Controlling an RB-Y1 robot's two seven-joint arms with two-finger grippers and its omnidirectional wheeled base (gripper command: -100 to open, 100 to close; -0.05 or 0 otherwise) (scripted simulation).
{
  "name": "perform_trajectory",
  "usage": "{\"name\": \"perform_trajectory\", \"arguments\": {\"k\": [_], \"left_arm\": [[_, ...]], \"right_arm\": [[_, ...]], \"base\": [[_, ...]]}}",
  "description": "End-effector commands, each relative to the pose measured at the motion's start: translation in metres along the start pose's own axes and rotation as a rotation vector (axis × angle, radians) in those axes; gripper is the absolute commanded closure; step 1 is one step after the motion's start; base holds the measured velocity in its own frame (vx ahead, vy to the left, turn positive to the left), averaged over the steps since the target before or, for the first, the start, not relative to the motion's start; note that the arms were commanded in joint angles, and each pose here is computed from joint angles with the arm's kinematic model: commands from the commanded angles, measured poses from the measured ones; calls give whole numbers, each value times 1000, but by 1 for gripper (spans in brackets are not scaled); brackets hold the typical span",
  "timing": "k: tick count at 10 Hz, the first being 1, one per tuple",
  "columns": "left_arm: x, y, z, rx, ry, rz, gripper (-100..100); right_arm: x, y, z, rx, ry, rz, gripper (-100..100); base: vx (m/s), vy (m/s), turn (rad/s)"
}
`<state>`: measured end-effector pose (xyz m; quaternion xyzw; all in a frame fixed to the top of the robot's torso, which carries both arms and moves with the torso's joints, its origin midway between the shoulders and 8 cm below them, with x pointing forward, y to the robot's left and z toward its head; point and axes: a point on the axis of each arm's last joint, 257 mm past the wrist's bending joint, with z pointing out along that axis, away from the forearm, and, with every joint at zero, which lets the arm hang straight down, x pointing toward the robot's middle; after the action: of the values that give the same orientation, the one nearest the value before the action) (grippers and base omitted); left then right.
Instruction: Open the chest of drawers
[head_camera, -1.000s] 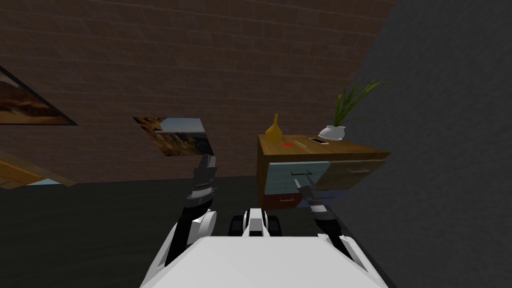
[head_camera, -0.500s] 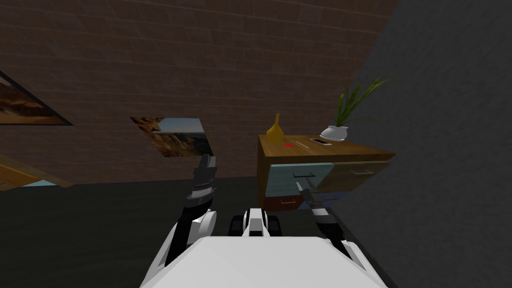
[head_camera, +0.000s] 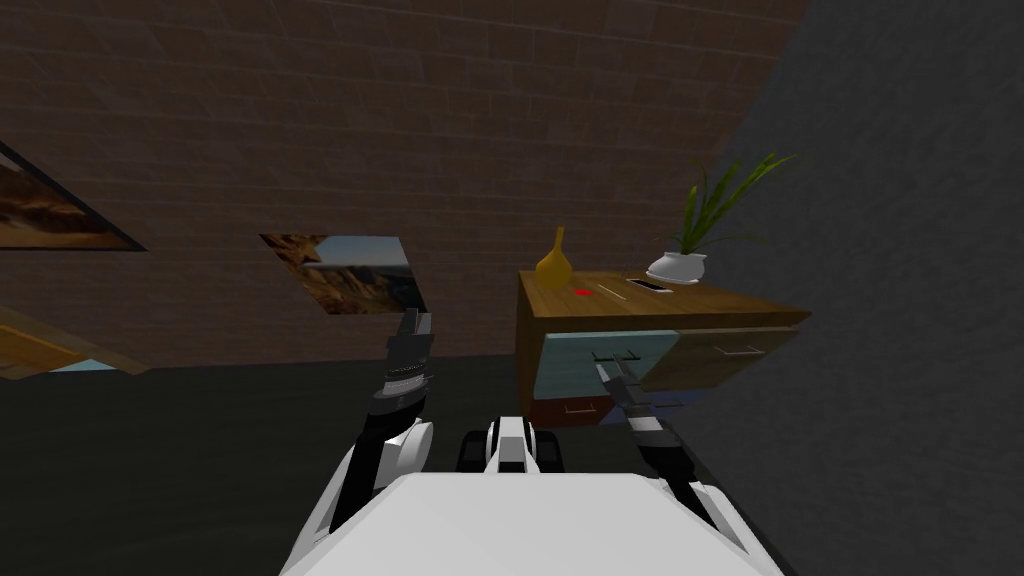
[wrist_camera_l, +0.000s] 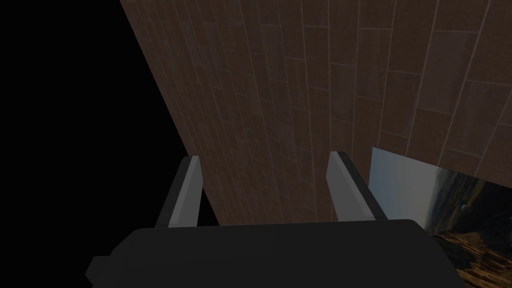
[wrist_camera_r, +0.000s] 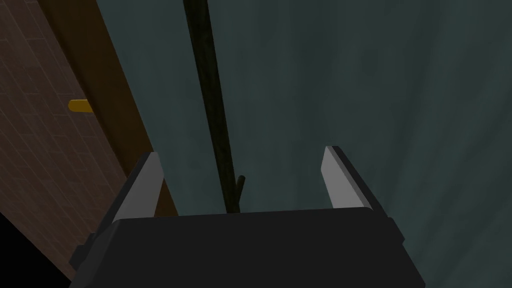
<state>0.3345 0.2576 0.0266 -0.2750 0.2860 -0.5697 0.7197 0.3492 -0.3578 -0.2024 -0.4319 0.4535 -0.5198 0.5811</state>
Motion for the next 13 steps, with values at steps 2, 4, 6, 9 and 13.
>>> {"name": "perform_trajectory", "arguments": {"k": [2, 4, 6, 9, 13], "left_arm": [[0, 0, 0, 0, 0, 0, 0], [0, 0, 0, 0, 0, 0, 0], [0, 0, 0, 0, 0, 0, 0], [0, 0, 0, 0, 0, 0, 0], [0, 0, 0, 0, 0, 0, 0]], "right_arm": [[-1, -3, 2, 2, -4, 14, -100], [3, -7, 4, -5, 0, 28, -100], [2, -7, 4, -6, 0, 29, -100], [5, -13, 7, -6, 3, 28, 100], [3, -21, 3, -3, -13, 28, 100]], "base": [[-34, 27, -1], [-46, 126, 17], [-20, 99, 8], [34, 24, 18], [-167, 4, -34]]}}
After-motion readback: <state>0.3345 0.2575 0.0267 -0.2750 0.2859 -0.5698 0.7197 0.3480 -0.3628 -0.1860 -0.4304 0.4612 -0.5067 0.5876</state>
